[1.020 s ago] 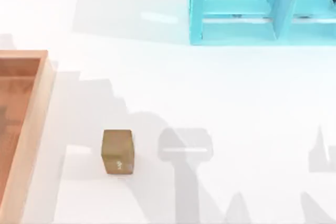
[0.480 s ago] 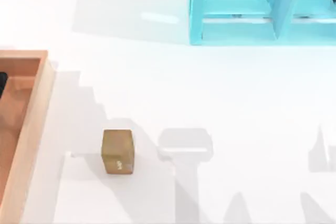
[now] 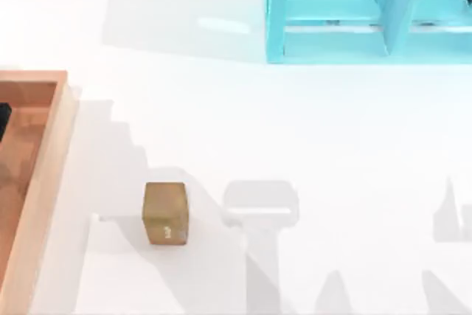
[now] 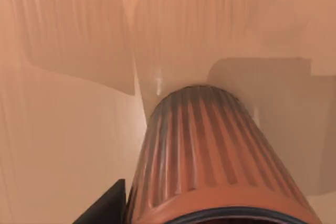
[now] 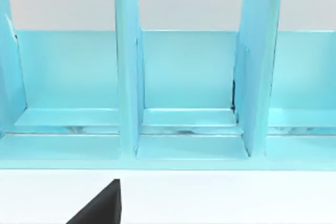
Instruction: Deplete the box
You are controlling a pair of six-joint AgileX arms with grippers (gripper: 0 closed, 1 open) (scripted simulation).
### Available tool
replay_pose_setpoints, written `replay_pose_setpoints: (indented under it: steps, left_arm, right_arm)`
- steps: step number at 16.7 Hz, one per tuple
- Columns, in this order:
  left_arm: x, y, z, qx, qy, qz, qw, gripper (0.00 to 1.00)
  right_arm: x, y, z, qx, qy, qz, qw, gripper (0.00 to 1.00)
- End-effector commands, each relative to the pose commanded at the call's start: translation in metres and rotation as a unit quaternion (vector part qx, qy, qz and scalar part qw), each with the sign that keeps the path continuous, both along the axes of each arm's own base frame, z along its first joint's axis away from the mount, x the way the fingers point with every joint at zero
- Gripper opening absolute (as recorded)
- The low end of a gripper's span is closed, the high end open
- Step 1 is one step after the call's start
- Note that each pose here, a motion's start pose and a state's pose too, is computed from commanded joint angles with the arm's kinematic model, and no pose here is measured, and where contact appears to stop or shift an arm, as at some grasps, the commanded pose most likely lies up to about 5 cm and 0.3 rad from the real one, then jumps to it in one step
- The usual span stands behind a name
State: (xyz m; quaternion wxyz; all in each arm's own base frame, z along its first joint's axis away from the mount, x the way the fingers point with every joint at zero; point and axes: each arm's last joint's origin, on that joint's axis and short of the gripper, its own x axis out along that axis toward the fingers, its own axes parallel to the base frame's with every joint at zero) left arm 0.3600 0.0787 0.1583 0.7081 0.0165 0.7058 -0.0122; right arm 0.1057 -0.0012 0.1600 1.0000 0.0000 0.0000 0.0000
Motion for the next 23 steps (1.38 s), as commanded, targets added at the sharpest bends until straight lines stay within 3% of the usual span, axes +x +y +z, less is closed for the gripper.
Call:
replay_pose_setpoints:
  steps: [11, 21, 23]
  left_arm:
    - [0.0, 0.0, 0.0, 0.0, 0.0, 0.0, 1.0, 0.02]
    - [0.0, 0.001, 0.001, 0.0, -0.001, 0.0, 1.0, 0.0]
    - [0.0, 0.001, 0.021, 0.0, -0.017, -0.003, 1.0, 0.0]
  right_arm:
    - [0.0, 0.0, 0.0, 0.0, 0.0, 0.0, 1.0, 1.0]
    - [0.0, 0.0, 0.0, 0.0, 0.0, 0.0, 1.0, 1.0]
    - [0.0, 0.0, 0.0, 0.0, 0.0, 0.0, 1.0, 1.0]
